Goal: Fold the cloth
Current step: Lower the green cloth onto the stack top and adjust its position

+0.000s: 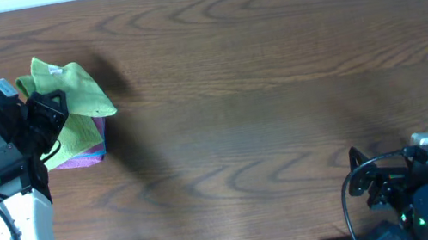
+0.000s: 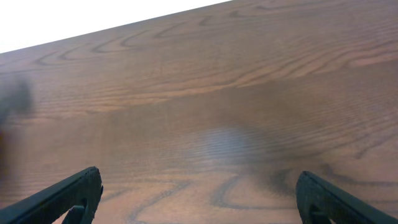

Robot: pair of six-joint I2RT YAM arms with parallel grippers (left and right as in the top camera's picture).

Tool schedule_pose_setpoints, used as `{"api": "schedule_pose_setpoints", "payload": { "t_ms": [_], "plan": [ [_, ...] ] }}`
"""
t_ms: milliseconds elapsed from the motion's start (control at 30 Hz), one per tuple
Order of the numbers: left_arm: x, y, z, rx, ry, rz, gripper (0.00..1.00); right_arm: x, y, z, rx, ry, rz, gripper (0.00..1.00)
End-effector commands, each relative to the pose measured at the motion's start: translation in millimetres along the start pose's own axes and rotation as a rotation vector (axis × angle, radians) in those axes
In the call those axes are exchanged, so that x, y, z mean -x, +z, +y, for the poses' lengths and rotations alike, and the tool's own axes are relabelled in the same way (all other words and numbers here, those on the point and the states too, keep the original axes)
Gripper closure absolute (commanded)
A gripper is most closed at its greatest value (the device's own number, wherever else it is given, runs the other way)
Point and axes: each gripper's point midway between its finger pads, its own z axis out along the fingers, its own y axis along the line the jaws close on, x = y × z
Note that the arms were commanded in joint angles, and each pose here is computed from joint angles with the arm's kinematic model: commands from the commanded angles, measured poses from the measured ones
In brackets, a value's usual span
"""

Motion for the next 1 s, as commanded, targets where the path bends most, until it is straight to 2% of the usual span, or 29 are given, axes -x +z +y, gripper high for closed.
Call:
{"api": "schedule_pose_setpoints", "payload": {
  "t_ms": [0, 533, 967],
  "plan": [
    [17, -3, -7, -0.002, 0.042, -0.046, 0.94, 0, 0, -2, -0.012, 0.014, -0.005, 0.01],
    [19, 31, 10, 0.002, 0.026, -0.017, 0.94, 0, 0, -2, -0.012, 0.014, -0.005, 0.01],
    [32, 31, 29, 0.068, 0.021, -0.063, 0.94, 0, 0, -2, -0.011, 0.014, -0.005, 0.01]
  ]
}}
